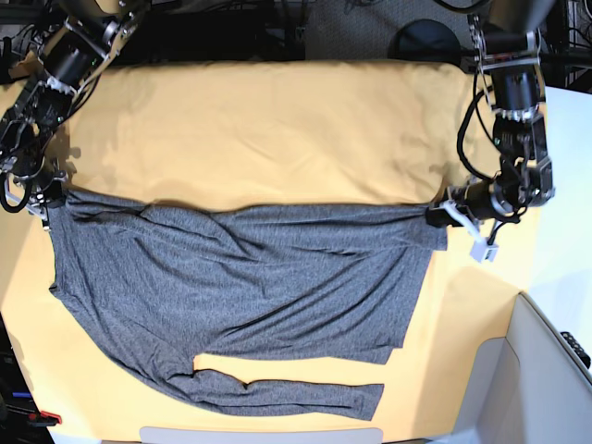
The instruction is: Fold the T-shirt properly
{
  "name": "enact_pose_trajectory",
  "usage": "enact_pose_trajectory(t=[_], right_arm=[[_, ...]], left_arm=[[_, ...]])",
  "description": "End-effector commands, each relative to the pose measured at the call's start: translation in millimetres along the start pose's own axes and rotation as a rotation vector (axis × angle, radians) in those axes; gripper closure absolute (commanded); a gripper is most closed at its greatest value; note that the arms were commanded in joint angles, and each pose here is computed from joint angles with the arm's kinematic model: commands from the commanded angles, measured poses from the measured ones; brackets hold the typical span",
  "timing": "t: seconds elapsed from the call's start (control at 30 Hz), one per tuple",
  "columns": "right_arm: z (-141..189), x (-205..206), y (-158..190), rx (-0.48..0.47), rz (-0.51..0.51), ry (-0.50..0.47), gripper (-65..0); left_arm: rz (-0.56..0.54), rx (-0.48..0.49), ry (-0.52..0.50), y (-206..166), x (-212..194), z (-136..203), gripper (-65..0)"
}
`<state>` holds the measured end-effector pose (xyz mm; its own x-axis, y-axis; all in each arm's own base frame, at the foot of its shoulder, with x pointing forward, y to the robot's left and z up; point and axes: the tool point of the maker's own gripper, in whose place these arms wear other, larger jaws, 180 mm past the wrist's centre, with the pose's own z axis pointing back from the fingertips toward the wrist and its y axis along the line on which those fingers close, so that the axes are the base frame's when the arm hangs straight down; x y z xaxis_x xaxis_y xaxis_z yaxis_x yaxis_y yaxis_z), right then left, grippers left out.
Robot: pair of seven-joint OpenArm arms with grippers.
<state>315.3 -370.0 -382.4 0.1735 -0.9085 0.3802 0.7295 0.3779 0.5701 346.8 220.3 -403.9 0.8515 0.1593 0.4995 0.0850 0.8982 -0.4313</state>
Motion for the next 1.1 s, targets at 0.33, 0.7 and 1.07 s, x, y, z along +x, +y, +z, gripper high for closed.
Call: enact_pose_trajectory(t=[0.33,0.7,1.07], right_arm=[[49,26,-10,-0.017,0.16,-0.083,0.0],[62,15,-54,-0.113,0.213,-0.053,0.0],[77,17,-51,-0.107,0.269,-0.055,0.0]], left_arm=[[-0.083,0.098,-0.028,11,-18,56,-0.1],[-0.026,0.141,0.005,31,-54,68,-0.1],[-0.099,0.177,-0.049,25,-38,93,-0.1]])
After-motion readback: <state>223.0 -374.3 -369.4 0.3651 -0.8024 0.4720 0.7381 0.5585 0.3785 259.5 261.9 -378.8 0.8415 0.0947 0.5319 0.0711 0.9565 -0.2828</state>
